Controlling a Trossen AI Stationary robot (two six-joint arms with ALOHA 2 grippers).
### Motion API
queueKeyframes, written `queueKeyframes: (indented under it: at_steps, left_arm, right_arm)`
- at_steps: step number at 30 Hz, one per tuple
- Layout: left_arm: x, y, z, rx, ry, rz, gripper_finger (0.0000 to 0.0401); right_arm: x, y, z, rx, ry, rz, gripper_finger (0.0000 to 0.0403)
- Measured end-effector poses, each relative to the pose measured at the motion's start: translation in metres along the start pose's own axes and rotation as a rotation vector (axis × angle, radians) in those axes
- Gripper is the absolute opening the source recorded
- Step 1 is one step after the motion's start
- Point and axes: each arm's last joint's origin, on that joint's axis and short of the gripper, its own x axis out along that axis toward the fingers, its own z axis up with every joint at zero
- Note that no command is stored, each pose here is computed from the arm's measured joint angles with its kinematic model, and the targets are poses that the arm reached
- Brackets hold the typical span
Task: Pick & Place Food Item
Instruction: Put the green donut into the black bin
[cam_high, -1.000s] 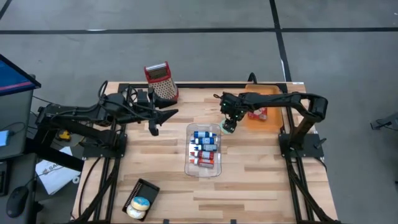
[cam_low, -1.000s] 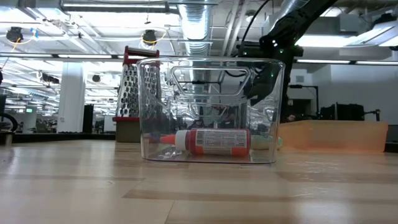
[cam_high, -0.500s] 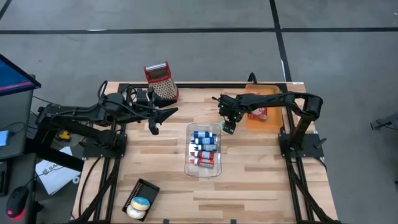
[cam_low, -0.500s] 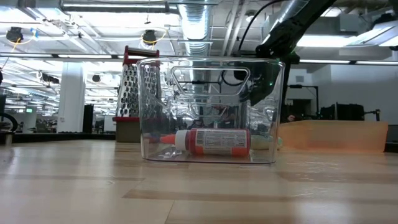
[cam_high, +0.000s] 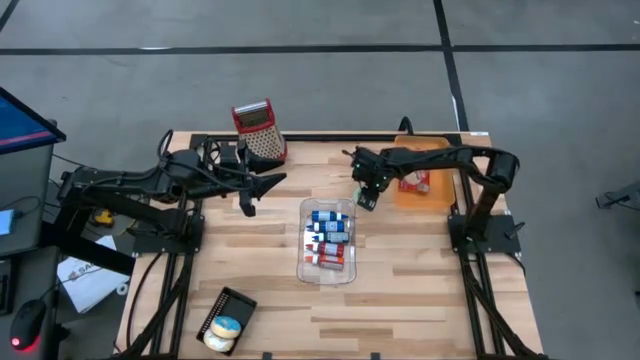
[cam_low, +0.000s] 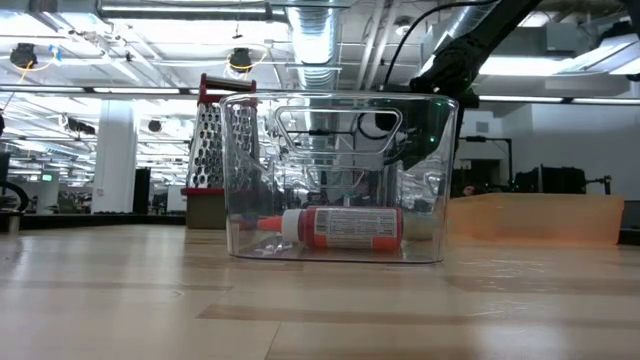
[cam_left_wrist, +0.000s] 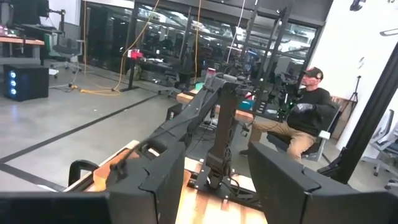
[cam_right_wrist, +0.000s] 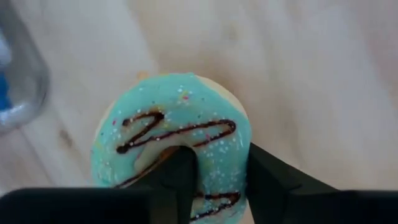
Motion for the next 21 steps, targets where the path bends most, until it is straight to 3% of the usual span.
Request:
queueKeyframes:
  at_steps: [8,15,21]
  left_arm:
    - [0.0,0.001,-0.001,0.003,0.007,0.018,0.0172]
    - [0.002,0.002,-0.011,0.028,0.084,0.042,0.0172]
    - [0.012,0.005,-0.035,0.027,0.151,0.093,0.0172]
  right_arm:
    - [-0.035,-0.018,0.006,0.056,-0.121,-0.021,0.0089]
    - [-0.124,-0.018,0.019,0.067,-0.422,-0.045,0.0088]
    - [-0.2,0.017,0.02,-0.039,-0.676,-0.003,0.0088]
